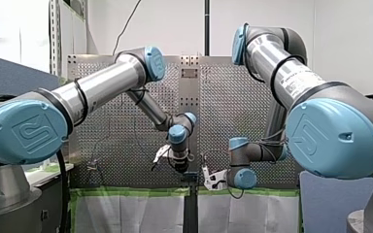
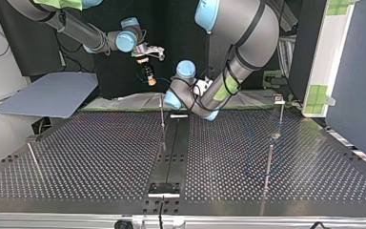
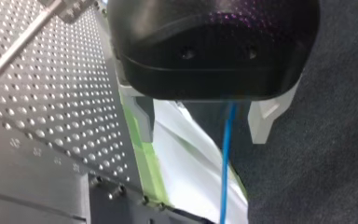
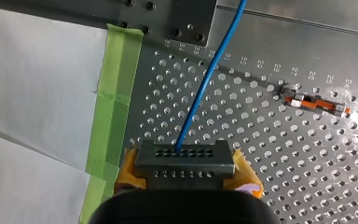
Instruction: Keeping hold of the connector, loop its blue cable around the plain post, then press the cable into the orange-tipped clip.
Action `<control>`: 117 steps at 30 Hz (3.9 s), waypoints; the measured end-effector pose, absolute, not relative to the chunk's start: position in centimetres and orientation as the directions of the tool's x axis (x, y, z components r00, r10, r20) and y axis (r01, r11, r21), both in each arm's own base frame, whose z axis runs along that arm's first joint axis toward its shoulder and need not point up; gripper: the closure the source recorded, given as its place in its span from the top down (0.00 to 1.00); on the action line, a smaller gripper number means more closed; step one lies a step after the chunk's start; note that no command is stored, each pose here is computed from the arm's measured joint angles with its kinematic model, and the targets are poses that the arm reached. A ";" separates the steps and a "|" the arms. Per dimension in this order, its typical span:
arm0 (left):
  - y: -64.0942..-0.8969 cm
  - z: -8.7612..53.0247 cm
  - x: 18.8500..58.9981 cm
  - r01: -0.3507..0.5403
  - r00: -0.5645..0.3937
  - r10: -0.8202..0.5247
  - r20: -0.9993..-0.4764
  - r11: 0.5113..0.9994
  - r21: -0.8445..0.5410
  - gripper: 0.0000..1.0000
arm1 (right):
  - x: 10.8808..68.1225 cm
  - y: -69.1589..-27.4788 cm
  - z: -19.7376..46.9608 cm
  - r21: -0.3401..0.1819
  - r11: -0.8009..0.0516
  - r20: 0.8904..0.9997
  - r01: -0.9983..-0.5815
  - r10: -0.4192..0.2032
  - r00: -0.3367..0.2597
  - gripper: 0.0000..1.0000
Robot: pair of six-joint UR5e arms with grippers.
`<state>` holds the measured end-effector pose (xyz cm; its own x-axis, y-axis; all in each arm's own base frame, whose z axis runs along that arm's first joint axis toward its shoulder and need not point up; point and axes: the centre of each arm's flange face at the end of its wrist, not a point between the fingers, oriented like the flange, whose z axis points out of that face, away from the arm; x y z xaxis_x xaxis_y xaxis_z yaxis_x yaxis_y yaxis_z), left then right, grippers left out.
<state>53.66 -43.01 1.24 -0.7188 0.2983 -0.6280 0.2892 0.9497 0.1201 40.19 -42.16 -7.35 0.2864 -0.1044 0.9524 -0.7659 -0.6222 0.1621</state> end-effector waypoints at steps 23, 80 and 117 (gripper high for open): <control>-43.0 -7.2 53.6 0.262 -0.738 0.261 -0.622 0.961 0.093 1.00 | 40.3 -42.1 -7.3 0.163 -0.624 0.953 -0.764 -0.100 0.285 0.00; -40.8 -14.3 51.8 0.310 -0.781 0.328 -0.531 0.942 0.126 0.00 | 40.5 -42.1 -7.3 0.158 -0.630 0.956 -0.760 -0.096 0.279 0.00; -39.7 -5.8 50.6 0.120 -0.644 0.238 -0.728 0.970 0.211 0.00 | 38.0 -43.7 -7.5 0.150 -0.552 0.948 -0.820 -0.156 0.278 0.00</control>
